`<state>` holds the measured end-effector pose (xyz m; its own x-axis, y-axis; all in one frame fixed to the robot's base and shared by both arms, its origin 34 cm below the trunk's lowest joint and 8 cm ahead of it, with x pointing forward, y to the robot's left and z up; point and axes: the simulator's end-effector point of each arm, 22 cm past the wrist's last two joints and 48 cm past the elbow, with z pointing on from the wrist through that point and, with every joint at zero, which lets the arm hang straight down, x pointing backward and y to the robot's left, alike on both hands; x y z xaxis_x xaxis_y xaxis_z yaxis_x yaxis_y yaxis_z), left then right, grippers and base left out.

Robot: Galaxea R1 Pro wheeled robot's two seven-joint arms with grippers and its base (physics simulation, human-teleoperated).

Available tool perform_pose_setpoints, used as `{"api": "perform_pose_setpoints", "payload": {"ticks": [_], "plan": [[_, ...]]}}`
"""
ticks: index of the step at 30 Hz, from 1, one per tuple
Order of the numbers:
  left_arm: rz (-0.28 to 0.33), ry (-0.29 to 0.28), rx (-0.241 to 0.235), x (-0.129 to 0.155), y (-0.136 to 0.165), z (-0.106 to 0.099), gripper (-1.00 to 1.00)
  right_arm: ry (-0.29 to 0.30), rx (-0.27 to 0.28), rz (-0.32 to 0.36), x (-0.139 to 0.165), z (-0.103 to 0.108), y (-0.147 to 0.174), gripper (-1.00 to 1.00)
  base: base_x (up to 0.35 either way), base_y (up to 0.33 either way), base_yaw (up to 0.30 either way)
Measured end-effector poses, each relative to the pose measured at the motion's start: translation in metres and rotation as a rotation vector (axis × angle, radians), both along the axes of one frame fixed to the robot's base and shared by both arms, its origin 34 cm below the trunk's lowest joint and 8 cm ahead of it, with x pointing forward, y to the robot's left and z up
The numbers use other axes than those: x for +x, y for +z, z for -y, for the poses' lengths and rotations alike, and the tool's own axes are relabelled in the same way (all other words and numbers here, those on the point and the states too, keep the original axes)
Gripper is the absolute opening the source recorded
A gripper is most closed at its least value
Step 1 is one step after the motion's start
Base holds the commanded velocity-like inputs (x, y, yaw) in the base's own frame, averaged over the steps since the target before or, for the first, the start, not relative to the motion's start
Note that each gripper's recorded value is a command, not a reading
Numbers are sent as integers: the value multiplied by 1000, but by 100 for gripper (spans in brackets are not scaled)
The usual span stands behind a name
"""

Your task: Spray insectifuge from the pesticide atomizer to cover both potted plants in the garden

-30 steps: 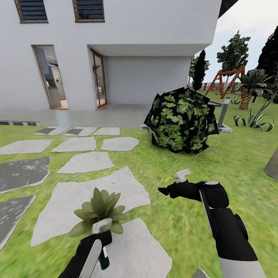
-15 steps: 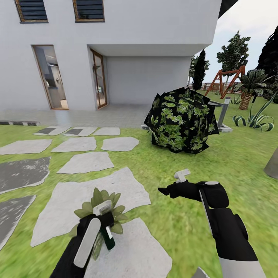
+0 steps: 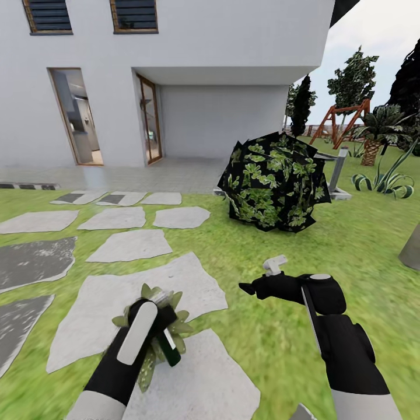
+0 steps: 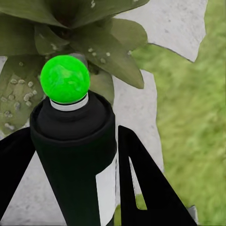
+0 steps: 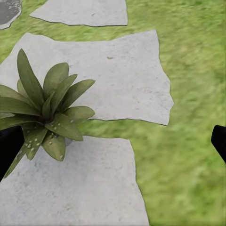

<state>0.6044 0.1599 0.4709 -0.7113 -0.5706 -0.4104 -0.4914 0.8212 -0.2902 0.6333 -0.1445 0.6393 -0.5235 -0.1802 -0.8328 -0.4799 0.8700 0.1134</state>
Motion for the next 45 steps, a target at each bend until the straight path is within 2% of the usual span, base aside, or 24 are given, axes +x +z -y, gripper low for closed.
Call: {"api": "perform_pose_setpoints", "payload": {"ticks": [2, 8, 12, 14, 16, 17, 18, 20, 22, 26, 30, 32, 36, 42, 45], "plan": [[10, -15, 17, 0, -2, 11, -100, 0, 0, 0, 0, 0, 0, 100, 0, 0, 0], [95, -74, 71, -2, 1, 61, -100, 3, -1, 1, 0, -1, 0, 100, 0, 0, 0], [108, -113, 115, -18, -22, 91, -100, 0, -3, 2, 0, -1, 0, 100, 0, 0, 0], [110, -116, 113, -21, -32, 98, -100, 0, -3, 2, 0, -1, 0, 100, 0, 0, 0], [92, -128, 65, -29, -52, 111, -100, -1, -4, 2, 0, 0, 0, 100, 0, 0, 0], [79, -108, 39, -32, -60, 113, -100, 0, -4, 2, 0, -1, 0, 100, 0, 0, 0], [73, -91, 29, -34, -65, 112, -100, 0, -4, 2, 0, -1, 0, 100, 0, 0, 0], [56, 2, 19, -39, -85, 100, -100, 0, -4, 2, 0, 0, 0, 100, 0, 0, 0], [50, 43, 21, -42, -93, 93, -100, 0, -4, 2, 0, -1, 0, 100, 0, 0, 0], [42, 70, 29, -45, -100, 87, -100, 0, -4, 3, 0, 0, 0, 100, 0, 0, 0], [48, 73, 25, -44, -99, 87, -100, 1, -3, 3, 0, -1, 0, 100, 0, 0, 0], [98, 77, 1, -32, -74, 95, -100, 1, -3, 3, 0, -1, 0, 100, 0, 0, 0], [101, 152, 20, -38, -37, 85, -100, 2, -3, 3, 0, -1, 0, 100, 0, 0, 0], [136, 178, -1, -39, -12, 78, -100, 3, -3, 3, 0, -1, 0, 100, 0, 0, 0], [156, 178, -35, -43, 4, 81, -100, 4, -3, 3, 0, -2, 0, 100, 0, 0, 0]]}}
